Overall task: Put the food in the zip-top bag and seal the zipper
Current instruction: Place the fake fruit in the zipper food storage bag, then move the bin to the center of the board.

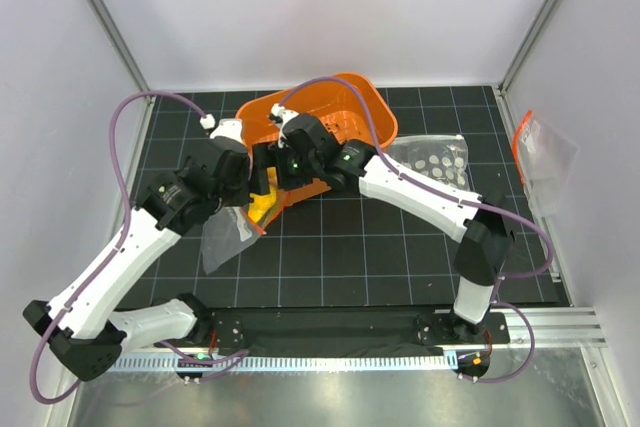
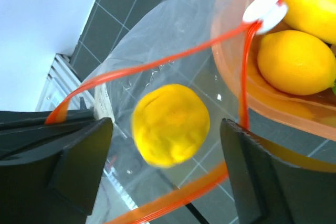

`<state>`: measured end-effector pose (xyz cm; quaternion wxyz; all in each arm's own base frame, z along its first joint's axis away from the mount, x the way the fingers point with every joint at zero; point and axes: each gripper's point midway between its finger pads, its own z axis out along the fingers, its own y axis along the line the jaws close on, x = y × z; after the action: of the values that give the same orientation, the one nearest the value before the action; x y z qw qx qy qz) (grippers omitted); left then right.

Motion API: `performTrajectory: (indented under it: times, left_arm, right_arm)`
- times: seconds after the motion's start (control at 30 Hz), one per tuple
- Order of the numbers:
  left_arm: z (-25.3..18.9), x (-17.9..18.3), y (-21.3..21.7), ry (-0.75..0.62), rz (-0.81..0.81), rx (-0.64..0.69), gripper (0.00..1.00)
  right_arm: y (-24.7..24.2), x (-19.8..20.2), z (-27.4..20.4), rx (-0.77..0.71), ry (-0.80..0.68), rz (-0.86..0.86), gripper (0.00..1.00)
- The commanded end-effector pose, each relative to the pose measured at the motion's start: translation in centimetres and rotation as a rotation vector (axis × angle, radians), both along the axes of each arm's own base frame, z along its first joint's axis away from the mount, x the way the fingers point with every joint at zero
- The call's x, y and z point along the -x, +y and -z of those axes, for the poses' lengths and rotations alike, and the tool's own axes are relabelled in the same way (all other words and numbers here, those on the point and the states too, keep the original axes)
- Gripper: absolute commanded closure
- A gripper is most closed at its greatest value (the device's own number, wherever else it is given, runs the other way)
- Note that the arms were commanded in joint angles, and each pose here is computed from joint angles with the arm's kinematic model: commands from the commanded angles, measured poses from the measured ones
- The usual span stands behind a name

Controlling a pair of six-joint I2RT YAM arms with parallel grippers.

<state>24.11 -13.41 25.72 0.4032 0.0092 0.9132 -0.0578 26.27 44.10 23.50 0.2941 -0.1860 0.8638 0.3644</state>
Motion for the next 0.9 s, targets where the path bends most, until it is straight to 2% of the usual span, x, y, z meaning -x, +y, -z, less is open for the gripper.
performTrajectory:
  times: [0.0, 0.03, 0.13, 0.33, 0.4, 0.53, 0.67, 0.77, 0.8, 0.87]
  left_arm:
    - [-1.9, -0.1, 0.1, -0.061, -0.024, 0.056, 1.00]
    - [-1.6, 0.0, 0.2, -0.058, -0.024, 0.053, 1.00]
    - [-1.5, 0.1, 0.6, -0.058, -0.037, 0.049, 1.00]
    - [-0.9, 0.5, 2.2, -0.044, -0.090, -0.013, 1.00]
    - [-0.6, 0.8, 3.1, -0.034, -0.124, -0.042, 1.00]
    - [0.1, 1.3, 4.7, -0.015, -0.193, -0.082, 1.00]
    - [0.6, 1.1, 6.3, 0.008, -0.262, -0.109, 1.00]
    - [0.6, 0.9, 7.0, 0.031, -0.289, -0.134, 1.00]
    - [0.4, 0.6, 7.2, 0.027, -0.296, -0.133, 1.00]
    - [-0.2, 0.1, 7.4, 0.010, -0.295, -0.138, 1.00]
  right_arm:
    - [0.8, 0.0, -5.0, -0.112, -0.066, 0.000, 0.07]
    - [0.7, 0.0, -5.3, -0.117, -0.072, 0.003, 0.01]
    - [0.6, -0.1, -6.3, -0.133, -0.092, 0.009, 0.01]
    - [-2.1, -3.4, -8.9, -0.123, -0.172, 0.123, 0.22]
    - [-3.0, -4.6, -9.6, -0.130, -0.166, 0.146, 0.23]
    - [-5.8, -8.3, -9.1, -0.097, -0.171, 0.227, 0.14]
    - [-7.2, -11.2, -7.3, -0.055, -0.129, 0.265, 0.14]
    - [-7.6, -12.7, -7.1, -0.017, -0.132, 0.275, 0.09]
    - [-7.3, -13.8, -4.3, 0.057, -0.112, 0.263, 0.08]
    - [-7.3, -14.3, -3.3, 0.133, -0.095, 0.248, 0.04]
